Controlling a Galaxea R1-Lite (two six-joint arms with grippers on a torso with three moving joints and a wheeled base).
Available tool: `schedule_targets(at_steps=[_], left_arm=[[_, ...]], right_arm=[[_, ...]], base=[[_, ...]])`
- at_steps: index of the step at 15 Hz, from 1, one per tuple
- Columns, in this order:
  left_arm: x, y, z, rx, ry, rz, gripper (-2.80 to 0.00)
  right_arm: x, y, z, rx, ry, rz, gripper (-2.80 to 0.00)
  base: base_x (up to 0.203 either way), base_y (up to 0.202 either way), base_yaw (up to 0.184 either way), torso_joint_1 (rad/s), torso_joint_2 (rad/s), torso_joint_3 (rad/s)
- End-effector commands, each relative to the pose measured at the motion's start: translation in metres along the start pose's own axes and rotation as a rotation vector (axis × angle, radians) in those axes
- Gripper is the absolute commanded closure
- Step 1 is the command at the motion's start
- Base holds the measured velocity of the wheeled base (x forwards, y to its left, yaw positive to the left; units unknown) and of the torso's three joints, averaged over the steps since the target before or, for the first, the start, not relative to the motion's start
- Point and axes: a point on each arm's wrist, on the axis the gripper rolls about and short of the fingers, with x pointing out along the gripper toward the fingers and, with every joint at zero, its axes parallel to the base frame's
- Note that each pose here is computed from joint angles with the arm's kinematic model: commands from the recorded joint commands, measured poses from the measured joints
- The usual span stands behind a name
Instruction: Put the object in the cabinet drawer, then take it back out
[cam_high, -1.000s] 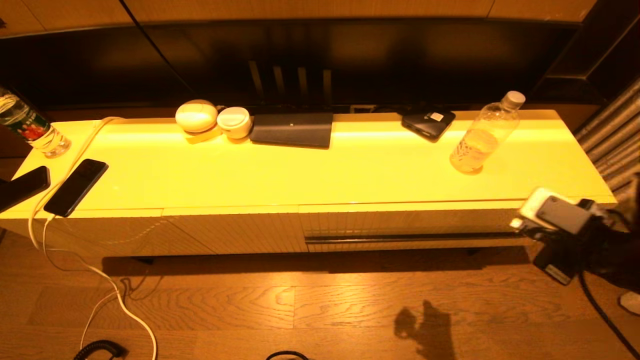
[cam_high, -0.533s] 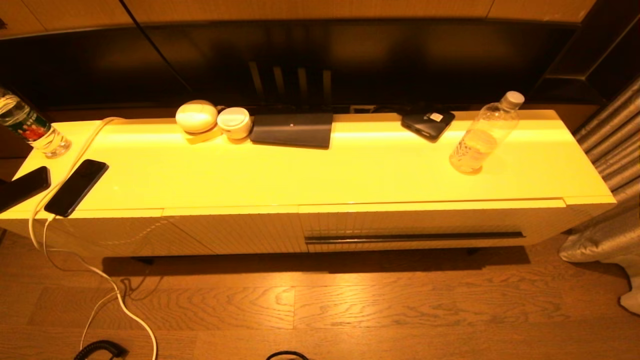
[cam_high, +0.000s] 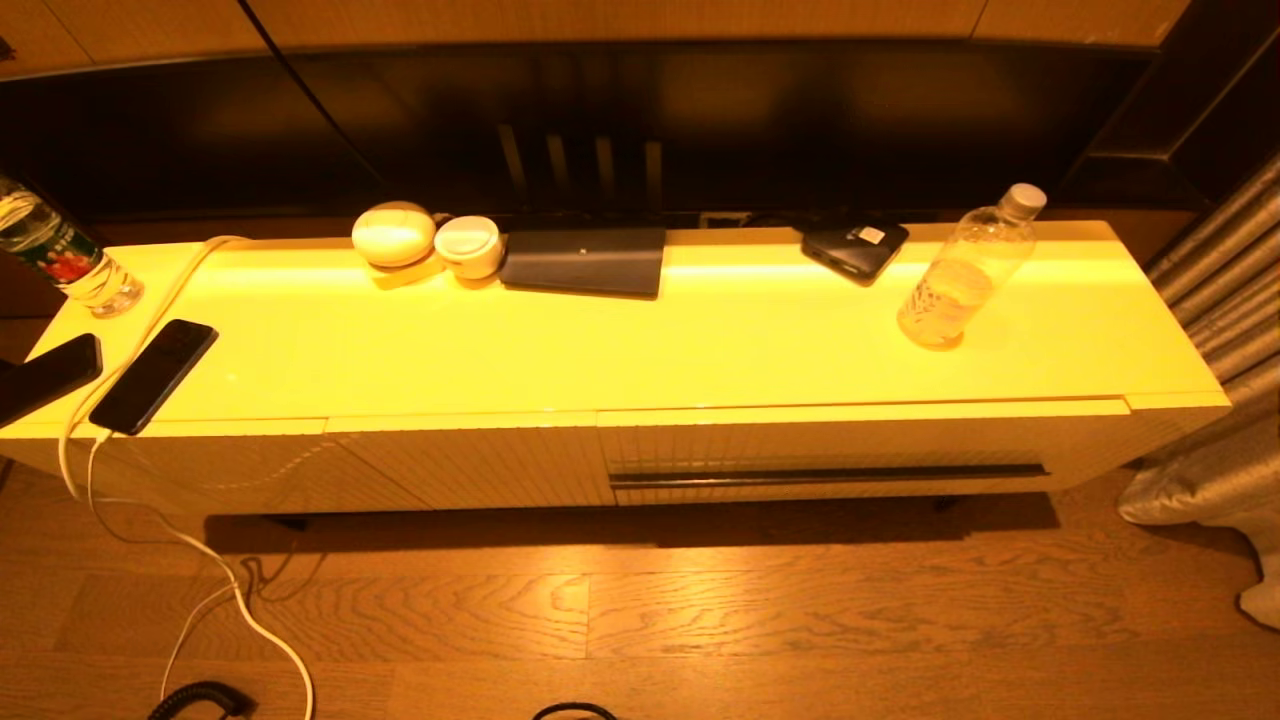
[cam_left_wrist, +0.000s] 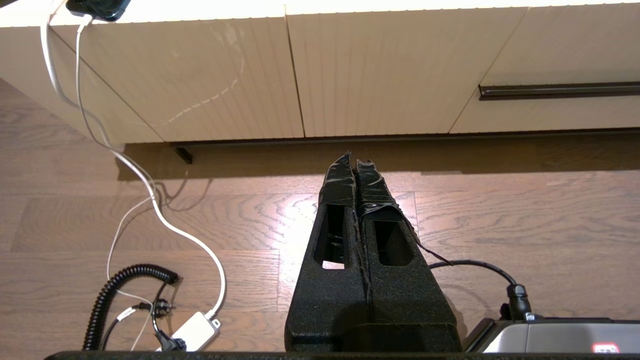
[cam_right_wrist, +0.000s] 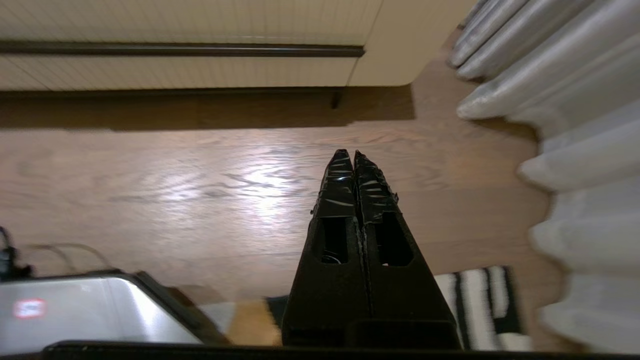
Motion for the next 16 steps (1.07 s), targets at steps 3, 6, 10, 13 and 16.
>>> schedule_targets(at_steps=[3,6,10,13,16], left_arm=[[0.0,0.0,0.0,0.0,0.001,0.0,0.0],[0.0,0.0,0.0,0.0,0.001,0.0,0.0],[0.0,0.0,-0.001,0.0,0.002,-0.001,0.0],[0.0,0.0,0.0,0.0,0.001,0.0,0.0],[0.0,0.0,-0.001,0.0,0.003,0.0,0.0]], right_arm=[[0.013,0.004,-0.036,0.01,0.058,0.043,0.0],[0.028,0.009,-0.051,-0.024,0.018,0.126,0.0],[0.034,0.011,-0.053,-0.044,-0.047,0.191,0.0],[0.037,0.012,-0.052,-0.033,-0.111,0.19,0.0],[0.038,0.012,-0.056,-0.025,-0.106,0.183,0.0]], base=[[0.0,0.0,0.0,0.0,0.0,0.0],[0.0,0.0,0.0,0.0,0.0,0.0],[0.0,0.0,0.0,0.0,0.0,0.0],[0.0,0.0,0.0,0.0,0.0,0.0],[0.0,0.0,0.0,0.0,0.0,0.0]])
